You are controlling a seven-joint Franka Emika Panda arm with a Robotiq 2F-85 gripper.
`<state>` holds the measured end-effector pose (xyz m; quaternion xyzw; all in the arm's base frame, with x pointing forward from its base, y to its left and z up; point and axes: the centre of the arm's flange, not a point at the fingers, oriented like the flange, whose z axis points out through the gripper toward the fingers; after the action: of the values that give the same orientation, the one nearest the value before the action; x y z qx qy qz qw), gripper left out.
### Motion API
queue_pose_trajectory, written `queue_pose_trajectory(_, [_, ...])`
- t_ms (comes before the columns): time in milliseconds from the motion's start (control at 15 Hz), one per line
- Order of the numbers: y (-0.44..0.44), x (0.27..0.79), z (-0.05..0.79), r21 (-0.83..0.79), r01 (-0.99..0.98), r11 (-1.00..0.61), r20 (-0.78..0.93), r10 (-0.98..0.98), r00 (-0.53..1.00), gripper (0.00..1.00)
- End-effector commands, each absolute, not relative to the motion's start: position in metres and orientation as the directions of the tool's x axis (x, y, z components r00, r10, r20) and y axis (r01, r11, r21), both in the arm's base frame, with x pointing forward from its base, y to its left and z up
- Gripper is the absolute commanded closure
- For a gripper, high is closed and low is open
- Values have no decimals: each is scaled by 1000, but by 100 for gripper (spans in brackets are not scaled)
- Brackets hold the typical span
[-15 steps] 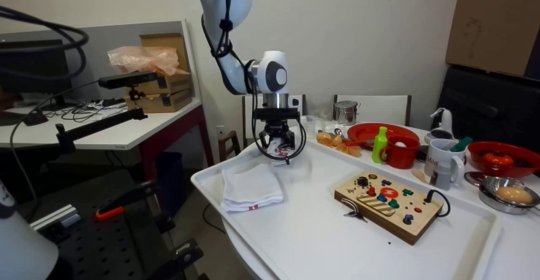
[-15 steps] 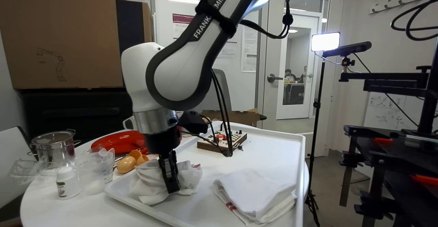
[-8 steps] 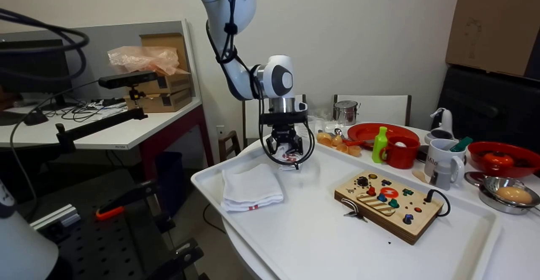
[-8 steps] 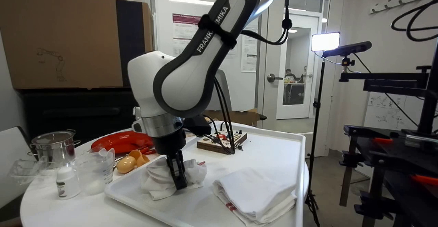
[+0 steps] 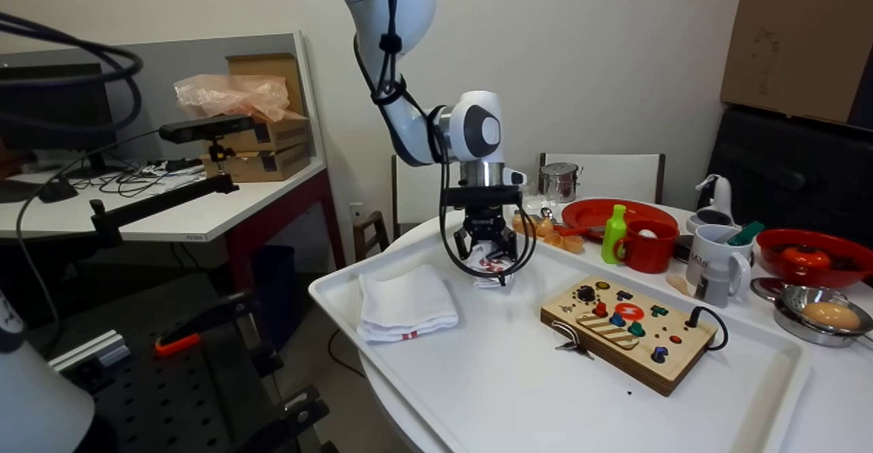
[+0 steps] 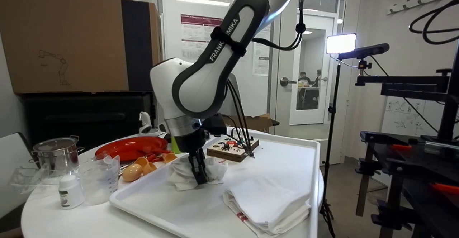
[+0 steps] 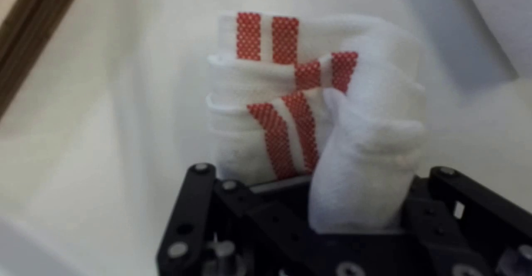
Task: Use the white and red towel at the back to wipe the tray
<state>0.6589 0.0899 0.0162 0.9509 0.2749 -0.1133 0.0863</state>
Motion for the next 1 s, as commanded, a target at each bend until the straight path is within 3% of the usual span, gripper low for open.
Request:
queue_pose_trajectory(0, [56, 660, -2, 119, 463, -878, -295, 414, 861, 100])
queue_pose_trajectory(400, [23, 659, -3, 101, 370, -924, -283, 329, 901, 100])
queue_pose_trajectory(933, [77, 660, 12, 82, 454, -887, -236, 426, 874, 100])
